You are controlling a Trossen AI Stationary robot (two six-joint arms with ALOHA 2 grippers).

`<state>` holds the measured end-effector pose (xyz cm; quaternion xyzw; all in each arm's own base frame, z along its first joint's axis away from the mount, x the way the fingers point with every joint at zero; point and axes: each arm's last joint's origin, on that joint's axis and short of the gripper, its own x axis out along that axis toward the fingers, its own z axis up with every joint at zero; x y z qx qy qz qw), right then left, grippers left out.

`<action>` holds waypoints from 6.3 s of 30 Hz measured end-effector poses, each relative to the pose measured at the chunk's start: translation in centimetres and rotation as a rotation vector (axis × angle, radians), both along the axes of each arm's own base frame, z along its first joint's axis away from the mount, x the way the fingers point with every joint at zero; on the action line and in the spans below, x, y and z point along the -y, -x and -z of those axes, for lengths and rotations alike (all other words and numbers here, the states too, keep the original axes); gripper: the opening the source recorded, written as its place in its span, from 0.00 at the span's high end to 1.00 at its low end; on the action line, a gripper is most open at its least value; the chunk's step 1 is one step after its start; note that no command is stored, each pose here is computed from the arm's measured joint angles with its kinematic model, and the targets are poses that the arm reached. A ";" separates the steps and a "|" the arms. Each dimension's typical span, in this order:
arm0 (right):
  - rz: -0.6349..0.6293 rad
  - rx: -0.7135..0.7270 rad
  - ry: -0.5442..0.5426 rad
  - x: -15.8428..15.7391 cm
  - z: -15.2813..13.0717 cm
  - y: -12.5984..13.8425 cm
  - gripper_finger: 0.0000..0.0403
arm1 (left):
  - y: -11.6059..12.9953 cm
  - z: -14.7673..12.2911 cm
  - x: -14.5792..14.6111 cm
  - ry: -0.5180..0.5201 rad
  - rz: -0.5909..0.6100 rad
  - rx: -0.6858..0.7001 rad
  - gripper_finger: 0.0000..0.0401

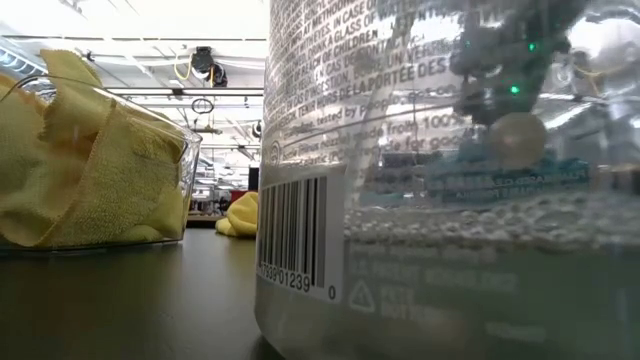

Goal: Sort microfiber towel by color & place in baskets
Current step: Put the blue microfiber towel into the top transparent bin, then put the yellow microfiber towel into the bottom transparent bin

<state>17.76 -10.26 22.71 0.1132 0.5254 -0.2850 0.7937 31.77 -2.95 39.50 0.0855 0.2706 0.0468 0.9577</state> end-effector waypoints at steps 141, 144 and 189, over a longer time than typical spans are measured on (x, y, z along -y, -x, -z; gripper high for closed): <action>-0.119 0.332 -0.147 -5.2 -12.5 -3.0 0.46 | 13.5 0.6 -4.1 0.526 0.035 -0.163 0.99; -0.124 0.329 -0.144 -5.2 -12.5 -3.0 0.46 | 15.0 0.1 -3.2 0.577 0.126 -0.174 0.99; -0.130 0.314 -0.084 -4.9 -12.5 -2.9 0.46 | 13.9 10.0 -1.7 0.640 -0.068 -0.773 1.00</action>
